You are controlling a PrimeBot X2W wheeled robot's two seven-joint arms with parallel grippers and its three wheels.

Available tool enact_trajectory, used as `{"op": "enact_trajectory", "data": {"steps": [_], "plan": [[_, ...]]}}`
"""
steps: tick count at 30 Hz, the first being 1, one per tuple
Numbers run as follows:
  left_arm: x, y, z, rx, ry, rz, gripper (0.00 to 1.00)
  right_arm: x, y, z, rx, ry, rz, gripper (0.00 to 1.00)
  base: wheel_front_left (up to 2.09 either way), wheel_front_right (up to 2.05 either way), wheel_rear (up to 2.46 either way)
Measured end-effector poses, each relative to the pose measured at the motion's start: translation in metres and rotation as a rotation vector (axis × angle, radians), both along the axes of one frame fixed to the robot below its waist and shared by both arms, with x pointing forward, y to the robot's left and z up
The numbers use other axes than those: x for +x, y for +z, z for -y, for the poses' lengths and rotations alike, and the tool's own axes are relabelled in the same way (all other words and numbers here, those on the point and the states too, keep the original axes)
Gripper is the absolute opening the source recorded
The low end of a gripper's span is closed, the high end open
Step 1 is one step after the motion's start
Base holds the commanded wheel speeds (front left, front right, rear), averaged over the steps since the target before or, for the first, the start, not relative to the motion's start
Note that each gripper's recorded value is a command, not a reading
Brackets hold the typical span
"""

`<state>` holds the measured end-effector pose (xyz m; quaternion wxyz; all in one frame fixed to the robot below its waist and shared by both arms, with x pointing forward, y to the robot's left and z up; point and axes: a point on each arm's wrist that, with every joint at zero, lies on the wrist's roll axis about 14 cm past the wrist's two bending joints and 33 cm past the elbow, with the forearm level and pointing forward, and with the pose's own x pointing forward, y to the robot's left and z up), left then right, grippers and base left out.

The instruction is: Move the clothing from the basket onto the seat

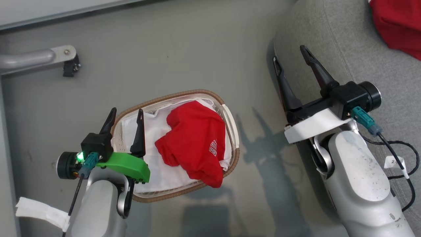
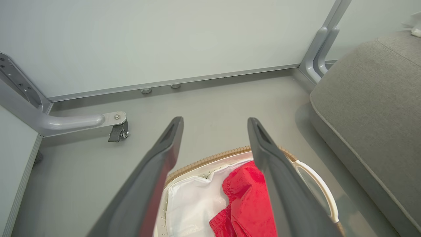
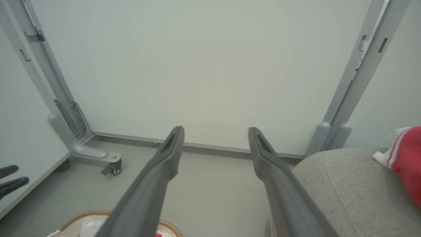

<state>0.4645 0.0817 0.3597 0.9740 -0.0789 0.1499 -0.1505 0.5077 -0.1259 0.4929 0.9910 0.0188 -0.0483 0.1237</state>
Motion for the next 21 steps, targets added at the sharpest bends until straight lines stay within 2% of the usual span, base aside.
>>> {"op": "enact_trajectory", "data": {"steps": [9, 21], "plan": [[0.016, -0.065, 0.028, -0.005, -0.092, -0.132, 1.0, 0.019, -0.027, 0.015, 0.017, -0.028, -0.033, 1.0, 0.0, 0.0, 0.0], [0.01, -0.14, 0.067, -0.04, -0.211, -0.299, 1.0, 0.028, -0.077, 0.03, -0.007, -0.055, -0.122, 1.0, 0.0, 0.0, 0.0]]}}
